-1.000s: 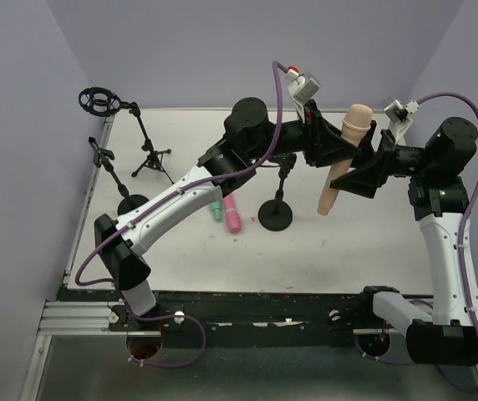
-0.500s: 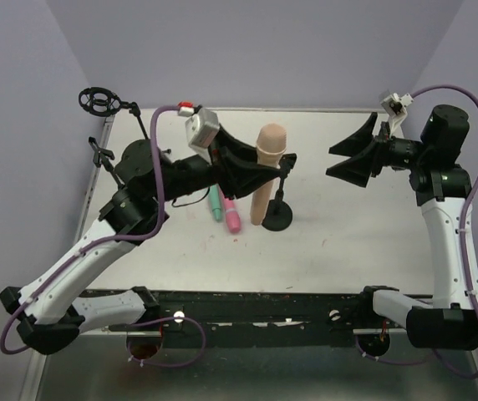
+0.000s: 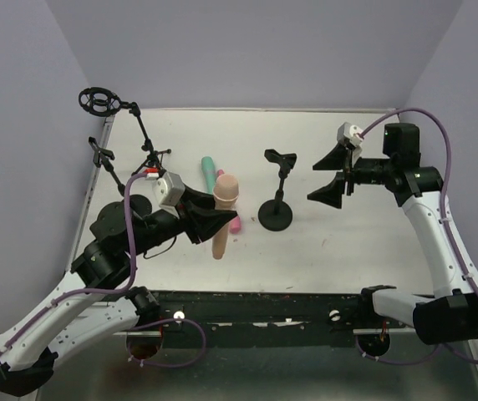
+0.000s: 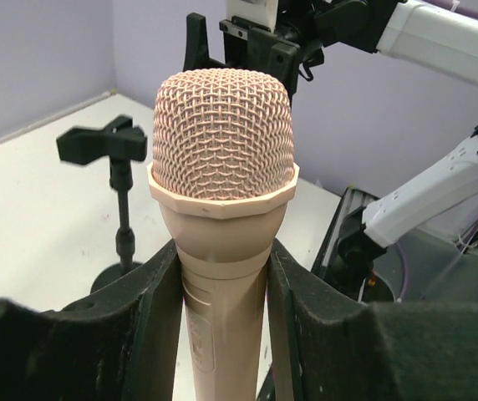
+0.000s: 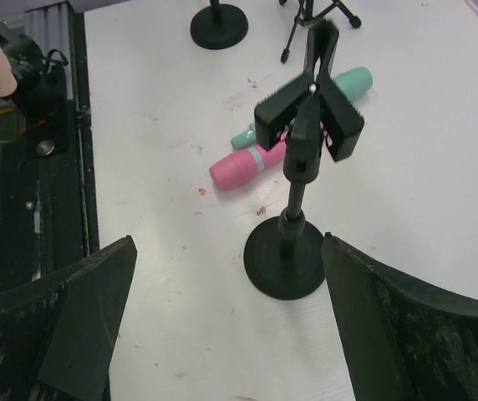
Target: Attach the microphones to the stand
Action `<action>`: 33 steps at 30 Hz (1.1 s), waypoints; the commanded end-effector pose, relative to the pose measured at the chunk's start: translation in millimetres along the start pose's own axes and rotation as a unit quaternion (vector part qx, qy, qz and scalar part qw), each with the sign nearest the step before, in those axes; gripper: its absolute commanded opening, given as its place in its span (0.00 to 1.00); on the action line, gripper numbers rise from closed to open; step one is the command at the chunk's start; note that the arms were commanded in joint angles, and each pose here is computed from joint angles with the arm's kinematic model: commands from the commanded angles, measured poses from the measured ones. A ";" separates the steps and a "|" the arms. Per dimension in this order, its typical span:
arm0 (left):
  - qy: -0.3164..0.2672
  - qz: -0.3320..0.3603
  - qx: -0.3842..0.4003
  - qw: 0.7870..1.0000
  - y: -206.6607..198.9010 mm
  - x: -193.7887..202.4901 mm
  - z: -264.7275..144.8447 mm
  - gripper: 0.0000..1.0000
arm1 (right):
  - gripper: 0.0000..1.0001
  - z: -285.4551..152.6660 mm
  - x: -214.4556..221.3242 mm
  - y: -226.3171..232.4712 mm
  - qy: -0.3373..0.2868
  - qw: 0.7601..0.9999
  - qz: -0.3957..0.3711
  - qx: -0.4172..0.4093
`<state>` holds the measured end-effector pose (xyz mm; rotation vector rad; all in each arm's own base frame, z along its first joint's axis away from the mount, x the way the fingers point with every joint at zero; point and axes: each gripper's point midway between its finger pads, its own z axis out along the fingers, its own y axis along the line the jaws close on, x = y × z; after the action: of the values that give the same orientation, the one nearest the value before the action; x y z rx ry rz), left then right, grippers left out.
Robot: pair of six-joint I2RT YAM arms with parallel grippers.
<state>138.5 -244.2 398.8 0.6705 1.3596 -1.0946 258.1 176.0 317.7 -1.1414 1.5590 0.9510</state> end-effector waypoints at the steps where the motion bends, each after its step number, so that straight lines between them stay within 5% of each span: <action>1: -0.040 -0.003 -0.024 0.999 7.6 2.1 -16.1 0.00 | 1.00 11.9 47.5 -15.9 0.011 0.997 -0.069 0.014; 8: -0.047 0.002 -0.028 0.998 10.3 10.4 -21.9 0.00 | 1.00 45.2 73.9 -38.7 -0.031 0.995 -0.091 0.017; 16: -0.038 -0.006 -0.041 0.998 17.1 18.7 -17.5 0.00 | 1.00 66.7 58.7 -49.3 -0.154 0.979 -0.122 0.052; 21: -0.041 -0.008 -0.046 0.998 20.0 21.0 -15.7 0.00 | 0.96 80.0 54.9 -43.1 -0.179 0.974 -0.133 0.033; 27: -0.040 -0.005 -0.045 0.998 21.9 23.2 -11.4 0.00 | 0.77 99.3 65.6 -42.4 -0.164 0.978 -0.123 0.023; 33: -0.039 0.002 -0.044 0.998 22.0 23.0 -11.1 0.00 | 0.44 103.3 79.4 -46.6 -0.148 0.983 -0.107 0.028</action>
<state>148.3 -233.6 358.0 0.5796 1.3844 -1.0528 308.9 243.3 211.8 -1.0641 1.2022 0.9269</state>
